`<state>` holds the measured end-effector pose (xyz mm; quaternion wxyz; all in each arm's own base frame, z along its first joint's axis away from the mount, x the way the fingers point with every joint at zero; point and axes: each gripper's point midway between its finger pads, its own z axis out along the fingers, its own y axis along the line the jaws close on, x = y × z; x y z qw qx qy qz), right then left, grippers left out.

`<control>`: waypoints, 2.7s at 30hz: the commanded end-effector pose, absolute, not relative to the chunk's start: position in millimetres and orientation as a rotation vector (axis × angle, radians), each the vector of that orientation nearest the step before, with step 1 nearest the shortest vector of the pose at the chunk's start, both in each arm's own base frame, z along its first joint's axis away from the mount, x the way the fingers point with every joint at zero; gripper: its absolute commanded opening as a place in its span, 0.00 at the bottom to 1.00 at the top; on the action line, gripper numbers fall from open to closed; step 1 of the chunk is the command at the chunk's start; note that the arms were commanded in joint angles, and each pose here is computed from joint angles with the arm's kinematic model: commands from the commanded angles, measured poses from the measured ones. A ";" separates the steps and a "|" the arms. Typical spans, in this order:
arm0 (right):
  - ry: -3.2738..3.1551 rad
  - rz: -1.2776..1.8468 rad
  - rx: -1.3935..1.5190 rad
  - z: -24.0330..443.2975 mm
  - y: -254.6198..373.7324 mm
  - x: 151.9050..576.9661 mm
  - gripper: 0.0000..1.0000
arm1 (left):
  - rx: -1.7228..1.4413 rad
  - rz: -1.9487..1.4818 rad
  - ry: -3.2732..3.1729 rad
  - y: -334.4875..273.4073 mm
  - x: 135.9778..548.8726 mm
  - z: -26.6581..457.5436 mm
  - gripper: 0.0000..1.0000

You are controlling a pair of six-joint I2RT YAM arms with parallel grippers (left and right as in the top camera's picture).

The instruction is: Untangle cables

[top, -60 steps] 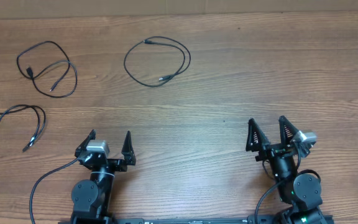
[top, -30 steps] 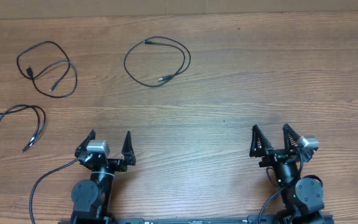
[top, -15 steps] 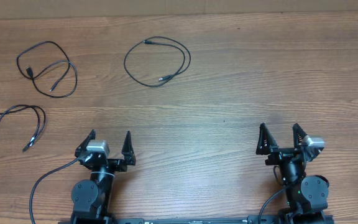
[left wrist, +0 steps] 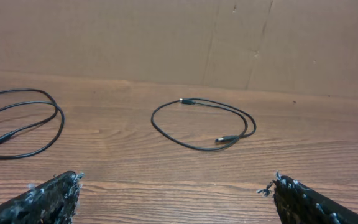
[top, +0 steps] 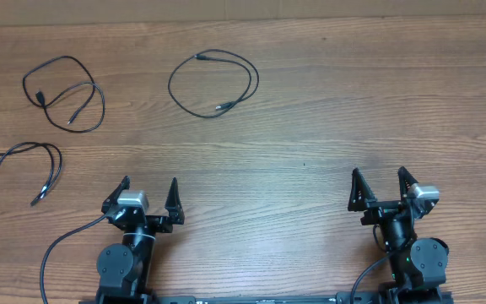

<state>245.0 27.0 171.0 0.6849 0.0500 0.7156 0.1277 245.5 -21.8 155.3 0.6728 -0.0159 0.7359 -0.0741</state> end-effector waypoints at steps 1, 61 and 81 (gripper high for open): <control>1.599 0.282 0.108 169.4 26.4 245.1 1.00 | -0.036 -0.148 1.650 -19.0 245.4 155.8 1.00; 1.579 0.154 0.238 169.7 -14.1 246.1 1.00 | -0.036 -0.148 1.650 -19.0 245.4 155.8 1.00; 1.579 0.154 0.238 169.7 -14.0 246.1 1.00 | -0.036 -0.148 1.650 -19.0 245.4 155.8 1.00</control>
